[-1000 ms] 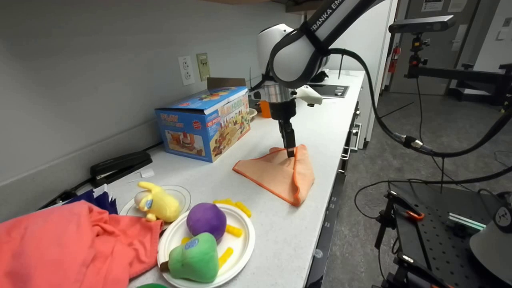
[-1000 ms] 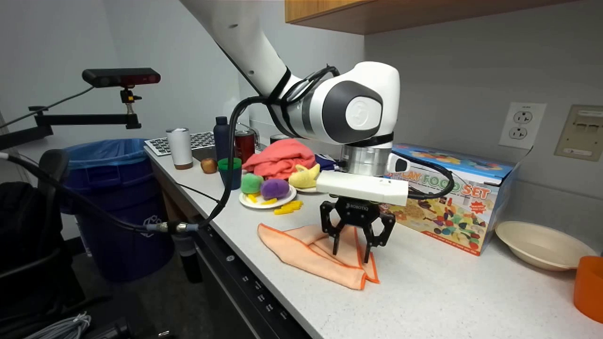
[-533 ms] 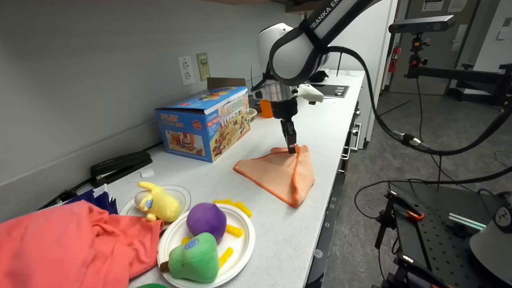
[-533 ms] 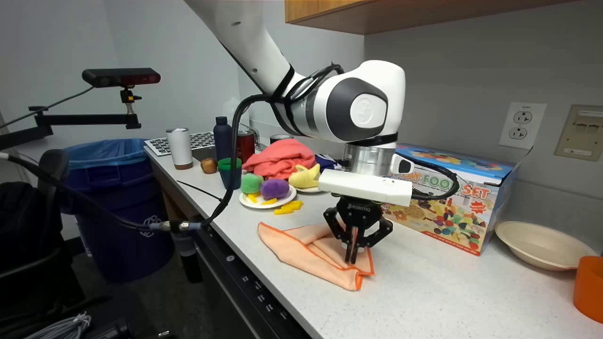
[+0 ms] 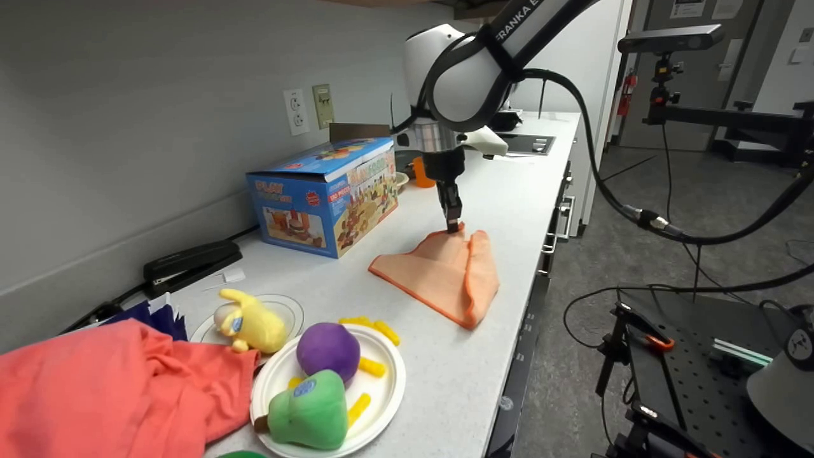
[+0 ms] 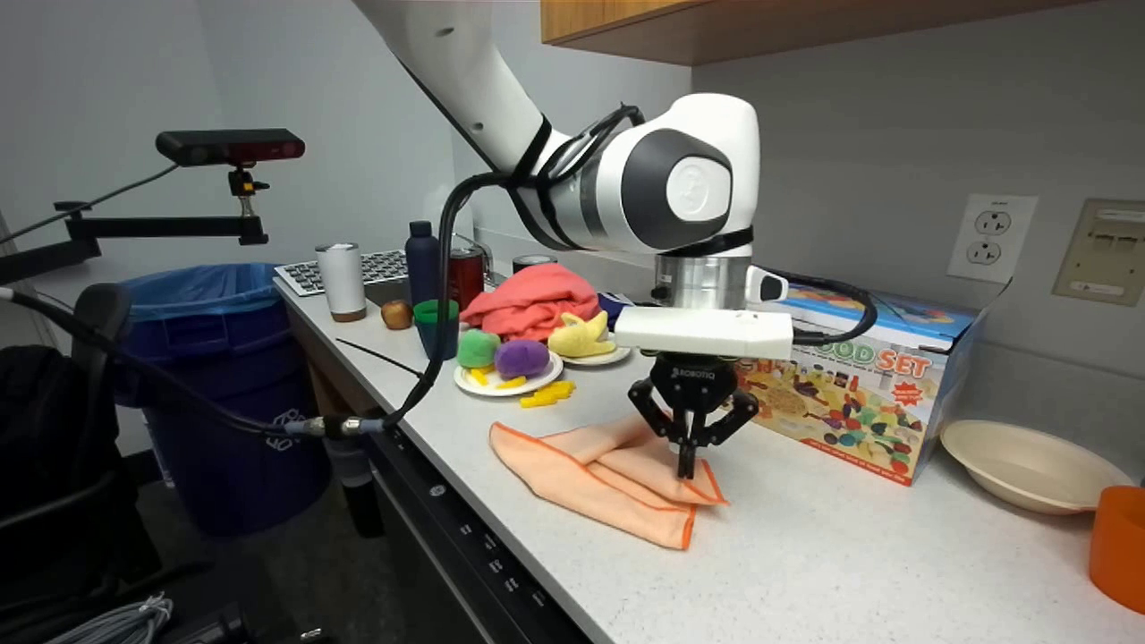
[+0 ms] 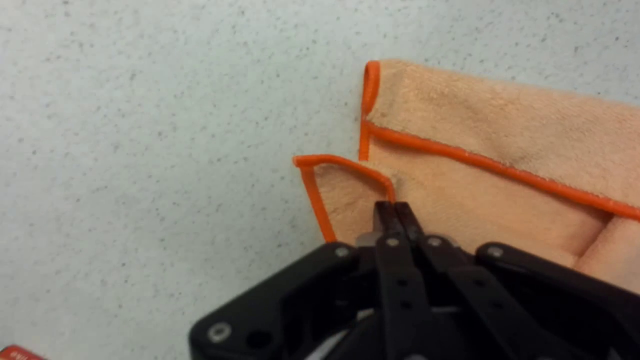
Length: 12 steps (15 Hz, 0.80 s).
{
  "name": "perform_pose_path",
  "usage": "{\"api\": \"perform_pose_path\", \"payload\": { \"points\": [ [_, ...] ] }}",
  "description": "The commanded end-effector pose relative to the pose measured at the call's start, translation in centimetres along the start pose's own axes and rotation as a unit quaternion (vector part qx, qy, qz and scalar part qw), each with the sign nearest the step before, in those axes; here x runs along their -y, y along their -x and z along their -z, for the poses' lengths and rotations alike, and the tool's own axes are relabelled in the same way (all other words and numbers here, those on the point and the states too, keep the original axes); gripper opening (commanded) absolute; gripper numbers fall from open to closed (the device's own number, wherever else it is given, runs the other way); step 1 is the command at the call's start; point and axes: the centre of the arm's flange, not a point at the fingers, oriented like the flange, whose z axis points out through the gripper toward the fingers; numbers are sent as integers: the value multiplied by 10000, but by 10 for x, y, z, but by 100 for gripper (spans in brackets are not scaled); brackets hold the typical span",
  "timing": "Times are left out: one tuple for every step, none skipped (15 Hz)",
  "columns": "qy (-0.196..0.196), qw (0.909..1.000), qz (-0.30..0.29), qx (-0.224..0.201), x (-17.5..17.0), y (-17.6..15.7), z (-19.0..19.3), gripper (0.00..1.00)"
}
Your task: Unfold the orange cloth
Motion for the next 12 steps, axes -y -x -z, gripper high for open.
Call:
{"api": "perform_pose_path", "payload": {
  "points": [
    [680,9974,181,-183,7,-18,22,0],
    [871,9956,247,-237,9,-25,26,0],
    [1061,9934,312,-319,13,-34,30,0],
    [1238,9908,367,-399,17,-41,33,0],
    [1435,9875,441,-479,22,-49,36,0],
    [1609,9839,524,-575,29,-57,40,0],
    [1753,9805,585,-671,35,-63,43,0],
    [1857,9774,637,-780,41,-70,47,0],
    [1935,9748,666,-884,47,-76,50,0],
    [1993,9724,692,-993,53,-81,54,0],
    [2024,9706,709,-1092,59,-85,57,0],
    [2034,9690,709,-1210,64,-88,61,0]
  ]
}}
